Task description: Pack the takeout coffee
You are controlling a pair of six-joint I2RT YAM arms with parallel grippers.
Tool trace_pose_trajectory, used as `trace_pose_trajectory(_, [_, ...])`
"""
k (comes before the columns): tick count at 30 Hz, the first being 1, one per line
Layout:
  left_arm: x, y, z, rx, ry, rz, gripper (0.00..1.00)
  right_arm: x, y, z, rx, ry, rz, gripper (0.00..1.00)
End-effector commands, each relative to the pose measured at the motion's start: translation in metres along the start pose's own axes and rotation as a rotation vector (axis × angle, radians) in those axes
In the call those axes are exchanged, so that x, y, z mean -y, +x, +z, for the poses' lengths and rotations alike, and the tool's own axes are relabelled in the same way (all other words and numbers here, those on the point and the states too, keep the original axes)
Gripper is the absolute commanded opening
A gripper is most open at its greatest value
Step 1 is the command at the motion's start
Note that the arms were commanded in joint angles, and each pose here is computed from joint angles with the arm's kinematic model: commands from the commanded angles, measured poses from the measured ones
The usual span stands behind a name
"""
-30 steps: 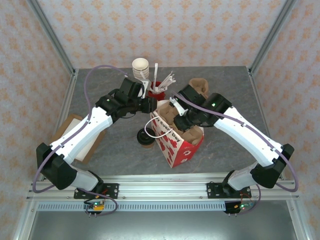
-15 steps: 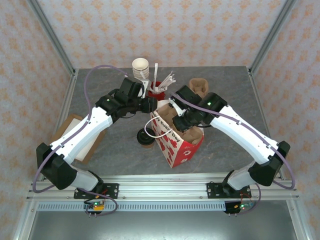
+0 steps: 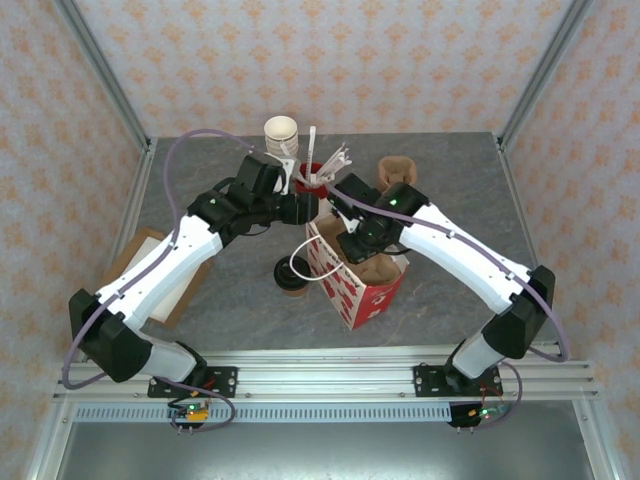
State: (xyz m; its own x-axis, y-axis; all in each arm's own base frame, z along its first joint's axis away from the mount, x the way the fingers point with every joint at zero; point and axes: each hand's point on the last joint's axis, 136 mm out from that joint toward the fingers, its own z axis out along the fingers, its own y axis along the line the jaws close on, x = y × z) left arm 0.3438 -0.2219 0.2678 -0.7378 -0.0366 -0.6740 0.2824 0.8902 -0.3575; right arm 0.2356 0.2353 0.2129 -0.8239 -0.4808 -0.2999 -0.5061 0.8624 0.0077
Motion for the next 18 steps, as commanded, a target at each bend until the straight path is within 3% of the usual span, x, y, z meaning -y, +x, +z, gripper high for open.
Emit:
trace_pose_trajectory(1, [0.0,-0.026,-0.031,0.135,-0.01,-0.012,0.69,0.007,-0.003,0.005,-0.003,0.059,0.029,0.27])
trace_pose_trajectory(8, [-0.012,-0.034,-0.056,0.222,-0.073,-0.026,0.74,0.012,-0.005,0.026,-0.02,0.11,0.021,0.29])
trace_pose_trajectory(18, [-0.024,-0.033,-0.081,0.297,-0.12,-0.034,0.77,0.001,0.004,0.076,-0.058,0.062,0.004,0.29])
